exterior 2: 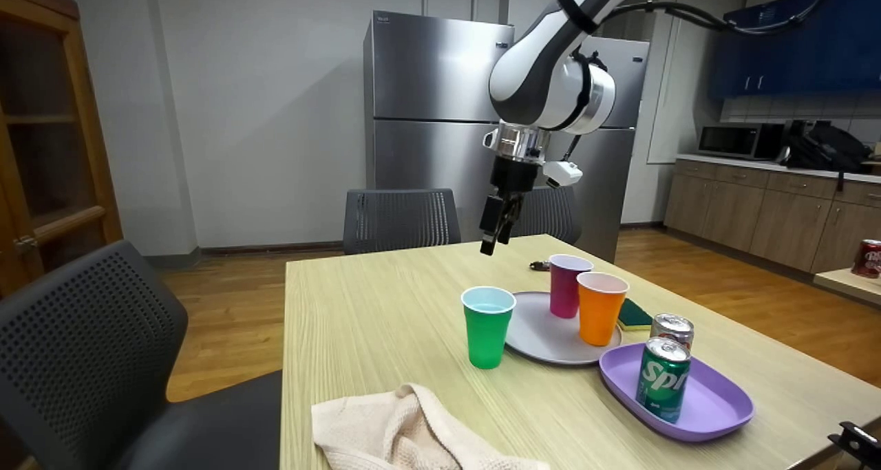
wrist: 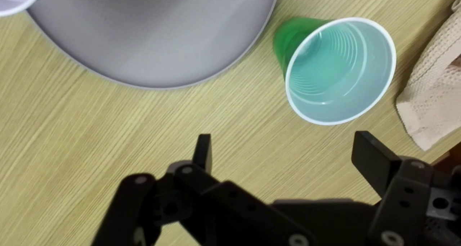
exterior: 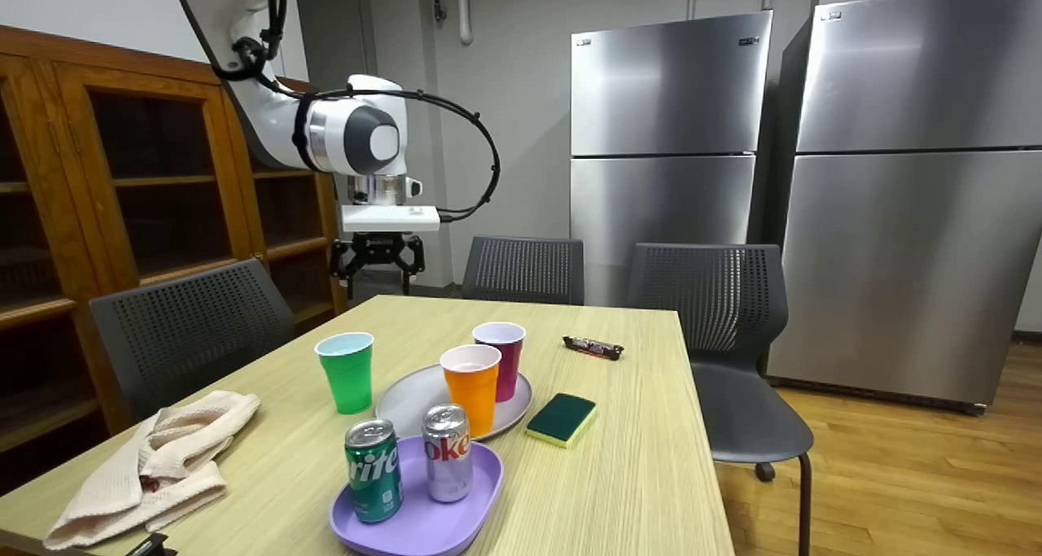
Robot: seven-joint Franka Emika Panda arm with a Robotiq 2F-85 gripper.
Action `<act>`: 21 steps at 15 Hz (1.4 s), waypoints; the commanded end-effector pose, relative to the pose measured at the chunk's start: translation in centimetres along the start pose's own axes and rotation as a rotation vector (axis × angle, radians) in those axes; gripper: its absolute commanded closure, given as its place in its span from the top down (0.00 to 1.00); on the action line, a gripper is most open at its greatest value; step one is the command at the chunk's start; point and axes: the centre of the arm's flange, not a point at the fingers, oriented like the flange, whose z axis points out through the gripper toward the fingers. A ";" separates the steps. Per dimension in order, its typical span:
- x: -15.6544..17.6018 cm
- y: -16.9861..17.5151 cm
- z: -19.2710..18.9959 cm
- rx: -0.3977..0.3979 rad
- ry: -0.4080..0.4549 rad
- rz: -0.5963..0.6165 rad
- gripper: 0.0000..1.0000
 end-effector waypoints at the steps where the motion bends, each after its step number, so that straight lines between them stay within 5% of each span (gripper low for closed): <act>1: -0.6 -0.6 0.1 -0.015 -0.052 -0.040 1.00; 21: 0.7 -2.4 6.1 -0.093 -0.103 -0.008 1.00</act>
